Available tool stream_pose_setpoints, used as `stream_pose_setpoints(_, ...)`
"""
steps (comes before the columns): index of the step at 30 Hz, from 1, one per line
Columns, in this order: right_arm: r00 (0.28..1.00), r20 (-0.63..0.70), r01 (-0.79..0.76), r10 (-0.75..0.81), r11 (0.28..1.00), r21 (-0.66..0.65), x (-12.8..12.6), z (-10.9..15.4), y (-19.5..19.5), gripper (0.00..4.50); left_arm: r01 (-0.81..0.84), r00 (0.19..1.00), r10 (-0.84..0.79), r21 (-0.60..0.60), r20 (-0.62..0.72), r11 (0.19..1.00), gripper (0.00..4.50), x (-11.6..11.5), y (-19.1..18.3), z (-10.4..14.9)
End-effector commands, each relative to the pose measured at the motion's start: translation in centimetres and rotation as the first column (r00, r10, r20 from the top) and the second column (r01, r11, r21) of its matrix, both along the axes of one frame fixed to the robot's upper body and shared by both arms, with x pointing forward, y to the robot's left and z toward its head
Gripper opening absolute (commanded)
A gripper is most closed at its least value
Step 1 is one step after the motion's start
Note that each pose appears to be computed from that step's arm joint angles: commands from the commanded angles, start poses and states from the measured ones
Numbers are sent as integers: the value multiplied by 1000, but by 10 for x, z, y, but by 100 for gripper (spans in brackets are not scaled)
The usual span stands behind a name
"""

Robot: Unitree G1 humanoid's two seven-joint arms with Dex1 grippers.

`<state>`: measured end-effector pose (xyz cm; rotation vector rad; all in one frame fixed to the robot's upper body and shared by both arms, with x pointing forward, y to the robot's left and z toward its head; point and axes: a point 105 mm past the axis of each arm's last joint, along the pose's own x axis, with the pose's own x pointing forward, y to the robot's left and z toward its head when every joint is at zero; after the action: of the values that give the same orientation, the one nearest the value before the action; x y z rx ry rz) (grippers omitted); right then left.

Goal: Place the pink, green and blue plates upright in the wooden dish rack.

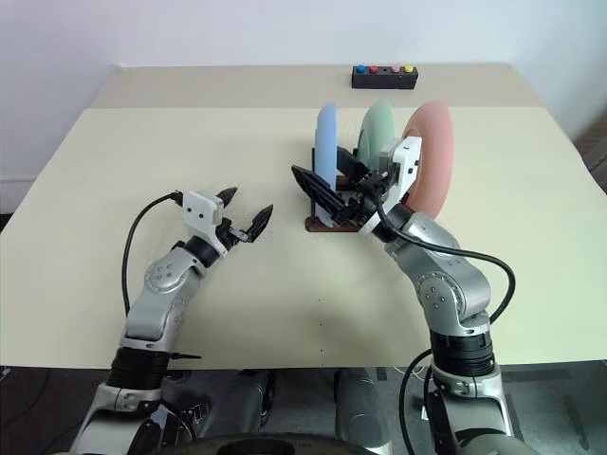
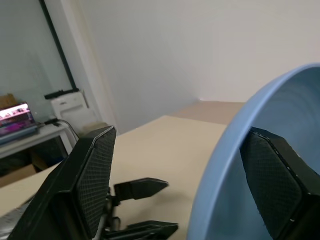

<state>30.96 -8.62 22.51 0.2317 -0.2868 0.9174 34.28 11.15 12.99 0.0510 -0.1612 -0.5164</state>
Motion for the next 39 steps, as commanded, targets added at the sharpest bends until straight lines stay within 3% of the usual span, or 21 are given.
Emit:
stream_pose_setpoints(1, 994, 113, 14, -8, 999, -51, -8, 18, 1, 383, 29, 998, -28, -5, 51, 1000, 450, -5, -3, 13)
stream_pose_setpoints(19, 947, 316, 115, -56, 979, -169, -15, 50, -11, 383, 42, 998, -42, -4, 49, 999, 450, -7, 1, 13)
stream_pose_setpoints(29, 942, 327, 152, -78, 966, -207, -18, 52, -26, 383, 58, 998, -58, -3, 39, 998, 450, -9, -1, 12)
stream_pose_setpoints(35, 915, 389, 193, -103, 961, -200, -27, 70, -45, 383, 58, 997, -58, 10, 50, 998, 450, -8, 4, 15)
stream_pose_setpoints(39, 905, 411, 251, -109, 917, -310, -38, 68, -74, 383, 56, 997, -58, 40, 58, 998, 450, -9, 19, 21)
